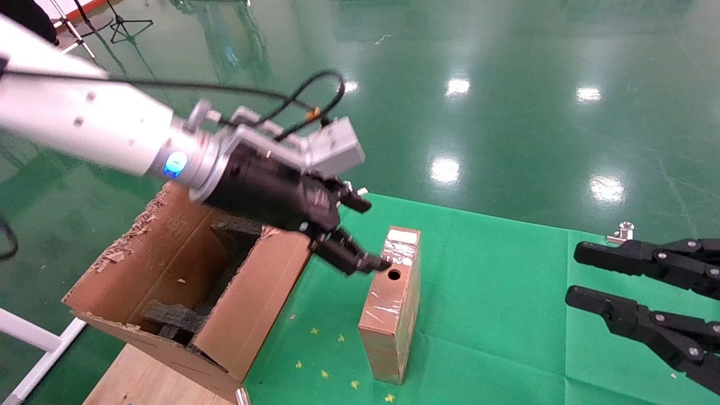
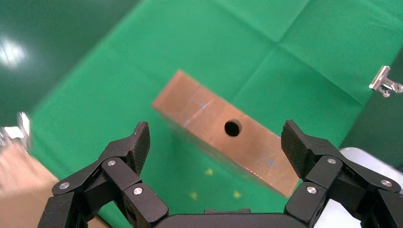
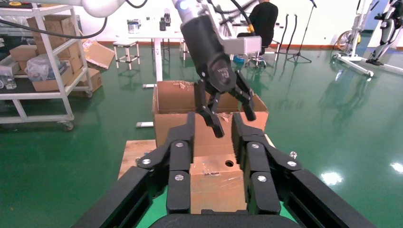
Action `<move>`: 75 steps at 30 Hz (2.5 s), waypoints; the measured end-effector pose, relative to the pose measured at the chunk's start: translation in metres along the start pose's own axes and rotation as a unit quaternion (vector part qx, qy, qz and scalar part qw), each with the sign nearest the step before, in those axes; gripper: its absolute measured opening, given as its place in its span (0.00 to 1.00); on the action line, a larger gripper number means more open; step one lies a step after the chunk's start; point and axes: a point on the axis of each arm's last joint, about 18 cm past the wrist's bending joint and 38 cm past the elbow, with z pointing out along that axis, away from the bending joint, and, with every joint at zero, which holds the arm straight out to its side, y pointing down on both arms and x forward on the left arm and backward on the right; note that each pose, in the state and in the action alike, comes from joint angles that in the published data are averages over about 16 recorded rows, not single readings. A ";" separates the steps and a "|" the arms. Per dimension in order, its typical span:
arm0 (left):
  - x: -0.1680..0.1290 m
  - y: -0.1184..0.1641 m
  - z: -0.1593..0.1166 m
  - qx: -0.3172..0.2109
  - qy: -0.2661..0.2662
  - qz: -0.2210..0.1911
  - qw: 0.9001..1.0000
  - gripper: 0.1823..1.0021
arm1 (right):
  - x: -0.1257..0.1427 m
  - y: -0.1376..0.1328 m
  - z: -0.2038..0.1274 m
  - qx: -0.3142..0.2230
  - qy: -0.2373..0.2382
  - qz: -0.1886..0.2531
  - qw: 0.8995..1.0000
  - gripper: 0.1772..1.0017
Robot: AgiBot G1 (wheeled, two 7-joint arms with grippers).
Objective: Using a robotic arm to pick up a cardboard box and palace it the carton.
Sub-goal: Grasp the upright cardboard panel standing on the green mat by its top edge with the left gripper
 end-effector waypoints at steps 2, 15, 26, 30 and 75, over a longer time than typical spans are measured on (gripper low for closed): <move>-0.004 -0.006 0.005 -0.017 -0.004 -0.032 0.999 1.00 | 0.000 0.000 0.000 0.000 0.000 0.000 1.000 0.34; -0.013 -0.045 0.047 -0.109 -0.018 -0.162 0.981 1.00 | 0.000 0.000 0.000 0.000 0.000 0.000 1.000 0.10; -0.008 -0.060 0.085 -0.177 -0.019 -0.205 0.963 1.00 | 0.000 0.000 0.000 0.000 0.000 0.000 1.000 0.02; -0.007 -0.060 0.095 -0.198 -0.021 -0.207 0.958 1.00 | 0.000 0.000 0.000 0.000 0.000 0.000 1.000 0.02; -0.007 -0.056 0.107 -0.222 -0.023 -0.192 0.956 0.64 | 0.000 0.000 0.000 0.000 0.000 0.000 1.000 0.45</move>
